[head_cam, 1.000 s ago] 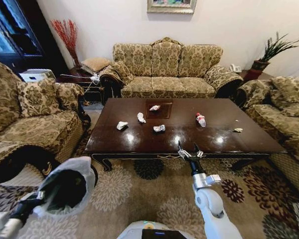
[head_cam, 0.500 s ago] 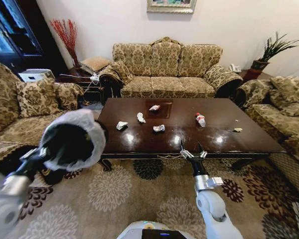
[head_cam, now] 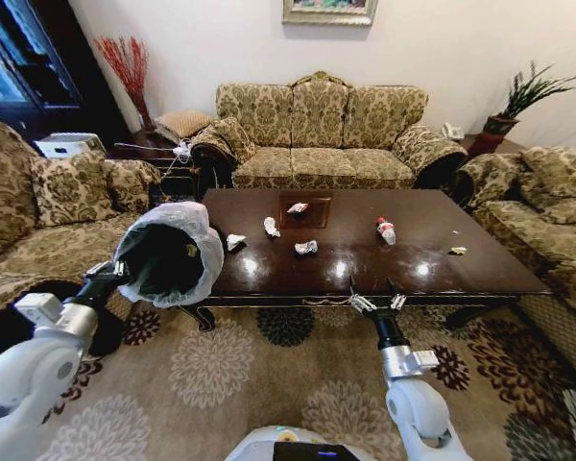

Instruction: Move to the front of the table and place the trash on the table into the trash bin.

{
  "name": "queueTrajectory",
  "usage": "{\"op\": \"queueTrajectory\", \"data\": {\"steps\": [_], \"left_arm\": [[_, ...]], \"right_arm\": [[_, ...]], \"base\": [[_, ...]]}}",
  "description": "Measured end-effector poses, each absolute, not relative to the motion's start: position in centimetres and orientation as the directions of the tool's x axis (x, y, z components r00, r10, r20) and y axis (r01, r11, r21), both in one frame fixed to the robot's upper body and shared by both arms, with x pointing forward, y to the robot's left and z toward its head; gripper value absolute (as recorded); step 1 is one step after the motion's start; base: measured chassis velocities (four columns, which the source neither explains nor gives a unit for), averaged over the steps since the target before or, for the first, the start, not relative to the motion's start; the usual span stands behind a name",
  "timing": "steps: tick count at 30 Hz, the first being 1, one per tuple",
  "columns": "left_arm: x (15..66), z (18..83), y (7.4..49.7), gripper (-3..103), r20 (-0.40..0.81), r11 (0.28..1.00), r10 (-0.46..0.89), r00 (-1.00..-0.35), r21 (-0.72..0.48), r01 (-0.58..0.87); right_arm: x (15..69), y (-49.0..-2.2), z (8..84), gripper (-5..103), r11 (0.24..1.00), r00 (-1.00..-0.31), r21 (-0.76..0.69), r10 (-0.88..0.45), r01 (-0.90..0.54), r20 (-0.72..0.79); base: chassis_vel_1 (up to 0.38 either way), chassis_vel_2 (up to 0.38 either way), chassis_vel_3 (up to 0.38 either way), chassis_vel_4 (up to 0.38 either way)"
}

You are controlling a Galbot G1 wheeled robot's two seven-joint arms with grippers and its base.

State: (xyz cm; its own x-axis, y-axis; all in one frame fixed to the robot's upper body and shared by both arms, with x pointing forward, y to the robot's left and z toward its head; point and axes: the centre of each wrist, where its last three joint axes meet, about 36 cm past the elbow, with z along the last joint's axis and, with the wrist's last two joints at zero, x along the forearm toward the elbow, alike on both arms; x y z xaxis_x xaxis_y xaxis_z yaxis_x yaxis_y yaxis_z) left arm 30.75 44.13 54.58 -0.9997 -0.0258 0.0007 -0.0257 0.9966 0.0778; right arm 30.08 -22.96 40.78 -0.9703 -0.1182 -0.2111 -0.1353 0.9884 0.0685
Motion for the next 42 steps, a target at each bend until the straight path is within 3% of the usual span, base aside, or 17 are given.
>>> {"op": "queueTrajectory", "data": {"steps": [21, 42], "left_arm": [[30.9, 55.5, 44.4, 2, -0.001, 0.989, 0.03, -1.0, 0.143, 0.029], [30.4, 55.1, 43.4, 2, 0.003, 0.99, 0.044, -0.999, 0.131, 0.044]], "right_arm": [[30.8, -21.3, 39.8, 100, 0.979, -0.957, 0.043, -0.187, -0.201, -0.22], [30.5, -21.5, 39.0, 100, 0.976, -0.957, 0.056, -0.192, -0.208, -0.22]], "base": [[-0.181, 0.172, 0.167, -0.187], [0.088, 0.092, -0.086, -0.089]]}}
